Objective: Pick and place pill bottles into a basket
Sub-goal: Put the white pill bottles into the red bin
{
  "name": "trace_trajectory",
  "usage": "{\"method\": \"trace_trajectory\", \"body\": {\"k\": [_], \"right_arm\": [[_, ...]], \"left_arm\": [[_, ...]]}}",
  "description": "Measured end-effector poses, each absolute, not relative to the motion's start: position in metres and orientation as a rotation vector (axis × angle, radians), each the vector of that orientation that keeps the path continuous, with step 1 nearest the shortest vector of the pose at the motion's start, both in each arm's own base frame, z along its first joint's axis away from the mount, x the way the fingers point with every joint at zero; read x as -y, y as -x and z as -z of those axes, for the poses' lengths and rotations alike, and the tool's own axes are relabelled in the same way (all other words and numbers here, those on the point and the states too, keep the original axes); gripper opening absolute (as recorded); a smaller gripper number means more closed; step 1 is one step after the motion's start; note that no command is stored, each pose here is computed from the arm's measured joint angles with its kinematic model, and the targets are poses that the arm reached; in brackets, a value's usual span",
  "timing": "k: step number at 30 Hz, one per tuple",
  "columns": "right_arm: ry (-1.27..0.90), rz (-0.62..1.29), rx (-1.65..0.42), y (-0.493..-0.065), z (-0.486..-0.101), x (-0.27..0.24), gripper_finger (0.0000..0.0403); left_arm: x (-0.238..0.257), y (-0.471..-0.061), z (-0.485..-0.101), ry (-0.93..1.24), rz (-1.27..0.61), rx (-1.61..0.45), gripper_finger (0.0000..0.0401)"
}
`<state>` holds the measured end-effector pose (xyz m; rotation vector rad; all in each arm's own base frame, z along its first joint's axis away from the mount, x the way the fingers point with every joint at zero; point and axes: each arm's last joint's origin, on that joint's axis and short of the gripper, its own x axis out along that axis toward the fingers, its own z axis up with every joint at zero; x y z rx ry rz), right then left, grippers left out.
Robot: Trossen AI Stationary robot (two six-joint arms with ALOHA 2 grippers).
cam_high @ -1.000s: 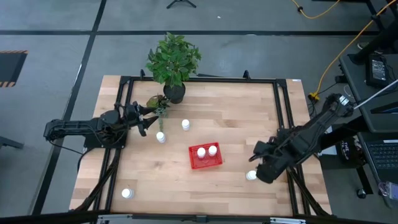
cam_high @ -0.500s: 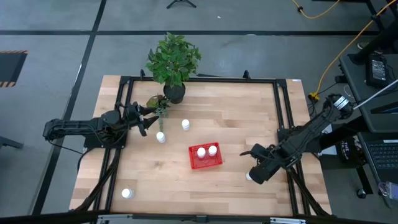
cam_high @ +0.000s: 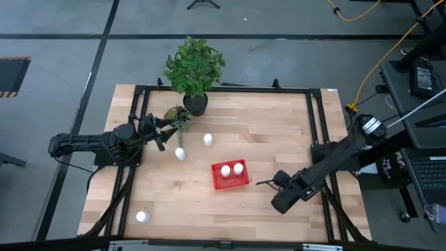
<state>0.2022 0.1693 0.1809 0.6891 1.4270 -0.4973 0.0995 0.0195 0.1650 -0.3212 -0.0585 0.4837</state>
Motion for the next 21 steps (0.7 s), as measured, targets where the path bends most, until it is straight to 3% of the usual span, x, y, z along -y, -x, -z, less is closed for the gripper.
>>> {"method": "trace_trajectory", "body": {"k": [6, 10, 14, 20, 21], "right_arm": [[-0.708, 0.476, -1.431, -0.2088, -0.1712, -0.1755, 0.0389], [-0.706, 0.478, -1.450, -0.2088, -0.1690, -0.1759, 0.0365], [-0.714, 0.478, -1.458, -0.2098, -0.1690, -0.1748, 0.0302], [-0.713, 0.471, -1.456, -0.2101, -0.1698, -0.1749, 0.0168], [-0.708, 0.466, -1.456, -0.2102, -0.1699, -0.1750, 0.0165]], "left_arm": [[-0.0196, -0.0994, -0.1651, 0.321, -0.489, 0.060, 0.0246], [-0.0198, -0.0993, -0.1650, 0.335, -0.497, 0.065, 0.0246], [-0.0203, -0.0991, -0.1652, 0.334, -0.517, 0.070, 0.0246], [-0.0215, -0.0984, -0.1655, 0.333, -0.562, 0.082, 0.0246], [-0.0216, -0.0983, -0.1656, 0.333, -0.568, 0.083, 0.0246]]}}
